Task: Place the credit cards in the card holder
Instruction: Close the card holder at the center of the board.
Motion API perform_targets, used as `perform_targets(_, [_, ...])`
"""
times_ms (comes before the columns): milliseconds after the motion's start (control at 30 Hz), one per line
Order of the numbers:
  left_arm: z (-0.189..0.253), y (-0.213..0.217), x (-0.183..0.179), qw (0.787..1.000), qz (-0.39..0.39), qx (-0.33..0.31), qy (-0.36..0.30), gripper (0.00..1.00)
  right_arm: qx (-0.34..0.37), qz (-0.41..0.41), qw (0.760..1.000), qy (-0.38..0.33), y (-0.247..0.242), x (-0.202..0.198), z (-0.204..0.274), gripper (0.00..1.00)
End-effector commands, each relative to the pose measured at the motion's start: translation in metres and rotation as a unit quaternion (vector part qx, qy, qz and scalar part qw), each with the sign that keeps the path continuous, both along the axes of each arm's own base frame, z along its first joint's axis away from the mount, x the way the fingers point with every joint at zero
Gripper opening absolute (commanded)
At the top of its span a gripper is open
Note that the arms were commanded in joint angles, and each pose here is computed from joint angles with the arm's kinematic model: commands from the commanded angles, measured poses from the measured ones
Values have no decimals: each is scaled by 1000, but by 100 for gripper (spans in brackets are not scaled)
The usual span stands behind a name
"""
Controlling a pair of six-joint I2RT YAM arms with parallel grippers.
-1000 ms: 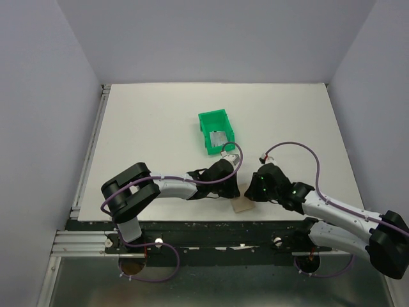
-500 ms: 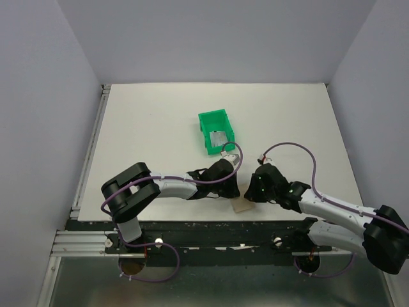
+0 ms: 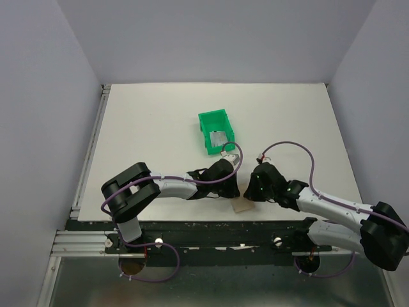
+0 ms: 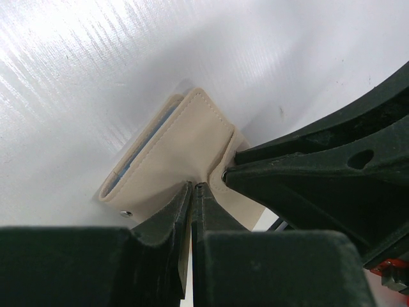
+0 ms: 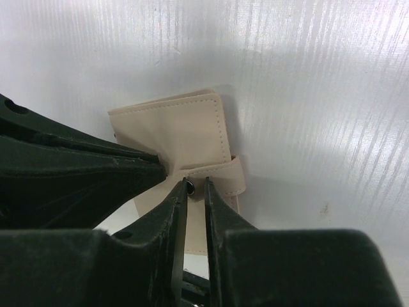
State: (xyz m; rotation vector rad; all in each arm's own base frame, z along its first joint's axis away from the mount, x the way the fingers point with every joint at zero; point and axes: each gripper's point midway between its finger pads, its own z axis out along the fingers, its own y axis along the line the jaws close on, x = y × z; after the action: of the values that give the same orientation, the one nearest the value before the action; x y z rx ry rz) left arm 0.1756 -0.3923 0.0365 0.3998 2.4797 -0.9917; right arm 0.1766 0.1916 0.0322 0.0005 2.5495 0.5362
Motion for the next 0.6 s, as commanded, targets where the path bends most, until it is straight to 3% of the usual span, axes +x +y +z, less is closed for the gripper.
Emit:
perform_targets(0, [-26, 11, -14, 999, -13, 38, 30, 15, -18, -21, 1000, 5, -4, 5, -2, 21])
perform_targets(133, [-26, 11, -14, 999, -13, 37, 30, 15, -26, -24, 999, 15, -4, 5, -5, 13])
perform_targets(567, [-27, 12, -13, 999, -12, 38, 30, 14, -58, -36, 997, 40, -21, -8, -22, 4])
